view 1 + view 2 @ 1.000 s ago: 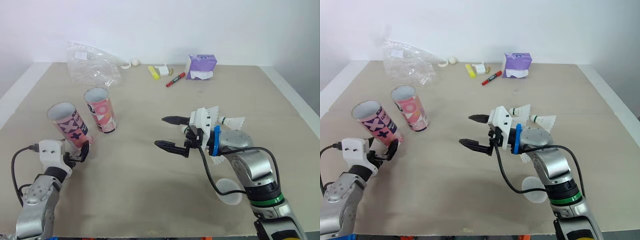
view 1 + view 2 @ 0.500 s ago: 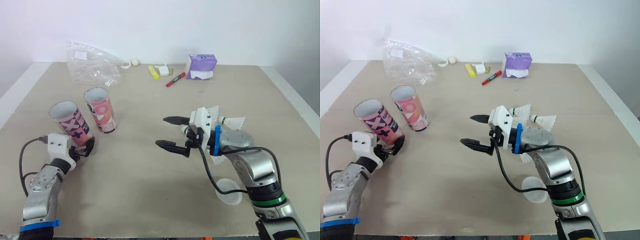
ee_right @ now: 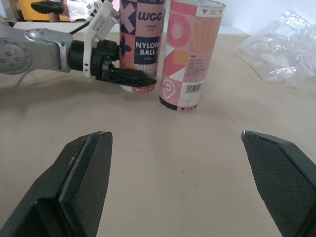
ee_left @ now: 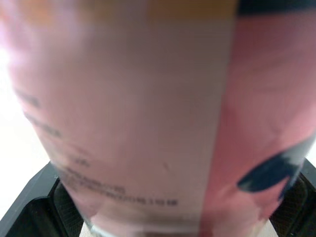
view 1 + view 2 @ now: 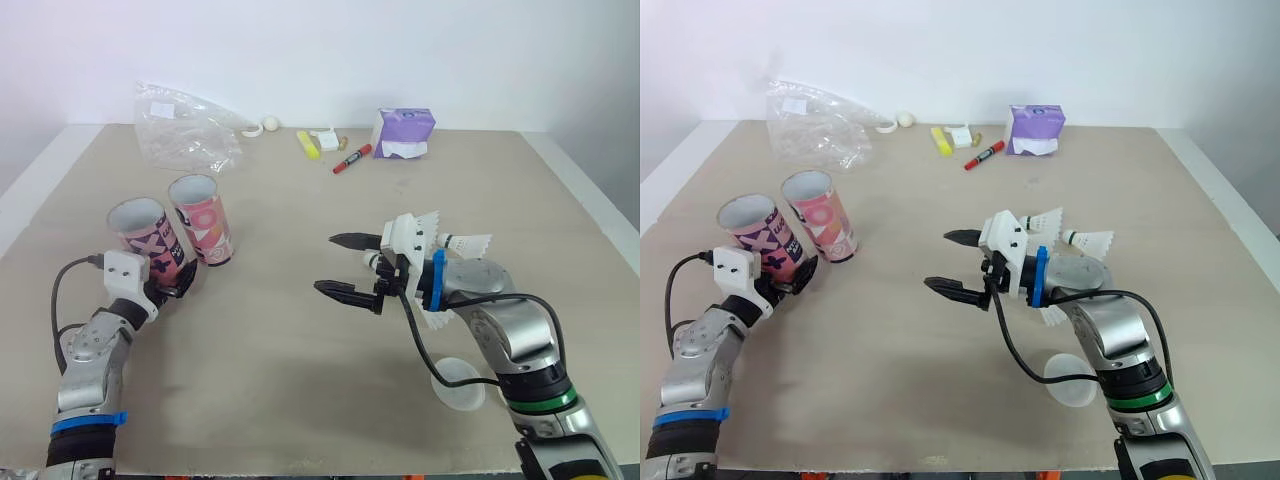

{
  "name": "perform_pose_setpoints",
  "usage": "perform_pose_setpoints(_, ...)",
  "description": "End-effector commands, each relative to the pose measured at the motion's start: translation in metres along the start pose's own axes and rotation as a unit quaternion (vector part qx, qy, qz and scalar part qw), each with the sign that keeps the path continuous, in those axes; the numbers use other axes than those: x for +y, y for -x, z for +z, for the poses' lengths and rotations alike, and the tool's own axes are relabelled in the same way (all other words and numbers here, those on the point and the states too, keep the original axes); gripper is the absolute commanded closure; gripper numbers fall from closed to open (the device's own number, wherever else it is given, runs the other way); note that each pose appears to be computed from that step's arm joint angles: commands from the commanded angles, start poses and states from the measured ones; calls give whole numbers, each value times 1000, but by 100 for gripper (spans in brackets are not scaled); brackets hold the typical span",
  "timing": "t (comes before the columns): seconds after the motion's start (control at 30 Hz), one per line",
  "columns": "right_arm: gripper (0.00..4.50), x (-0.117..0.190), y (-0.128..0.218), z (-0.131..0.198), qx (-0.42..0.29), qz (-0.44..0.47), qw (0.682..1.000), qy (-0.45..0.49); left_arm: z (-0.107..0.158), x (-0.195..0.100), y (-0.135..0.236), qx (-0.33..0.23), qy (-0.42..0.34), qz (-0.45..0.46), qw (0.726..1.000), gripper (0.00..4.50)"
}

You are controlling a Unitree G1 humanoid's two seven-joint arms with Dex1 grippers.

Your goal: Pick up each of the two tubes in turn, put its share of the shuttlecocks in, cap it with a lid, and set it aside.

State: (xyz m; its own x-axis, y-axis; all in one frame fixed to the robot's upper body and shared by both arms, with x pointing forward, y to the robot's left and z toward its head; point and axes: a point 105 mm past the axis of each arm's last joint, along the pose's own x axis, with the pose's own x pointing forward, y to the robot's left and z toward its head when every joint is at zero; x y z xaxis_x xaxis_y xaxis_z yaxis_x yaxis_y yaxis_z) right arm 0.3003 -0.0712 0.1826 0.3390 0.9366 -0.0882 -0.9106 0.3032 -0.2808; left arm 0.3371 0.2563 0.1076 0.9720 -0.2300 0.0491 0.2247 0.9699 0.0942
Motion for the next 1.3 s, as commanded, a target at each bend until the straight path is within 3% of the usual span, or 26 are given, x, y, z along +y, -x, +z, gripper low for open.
perform_pose_setpoints(0.03, 0, -1, 5, 18, -17, -4, 999, 31, 10, 3, -1, -20, -4, -3, 1000, 84)
perform_pose_setpoints(0.1, 0, -1, 6, 18, -16, -6, 999, 31, 9, 4, -1, -22, 5, 2, 1000, 169)
perform_pose_setpoints(0.2, 0, -1, 7, 18, -15, -8, 999, 31, 8, 4, -1, -20, 3, 6, 1000, 212)
perform_pose_setpoints(0.5, 0, 2, 8, 18, -19, -7, 1000, 23, 7, 6, 5, -15, -10, 11, 1000, 212)
perform_pose_setpoints(0.73, 0, 7, 8, 19, -29, -6, 999, 17, 14, 11, 30, -11, -31, 4, 999, 212)
perform_pose_setpoints(0.97, 0, 19, 13, 20, -40, -7, 999, 7, 28, -17, 45, 4, -102, -101, 990, 212)
perform_pose_setpoints(1.13, 0, 29, 23, 19, -39, -3, 999, 8, 36, -52, 47, 16, -168, -221, 961, 212)
perform_pose_setpoints(1.3, 0, 33, 34, 16, -25, -10, 1000, 8, 41, -95, 39, 34, -225, -357, 906, 212)
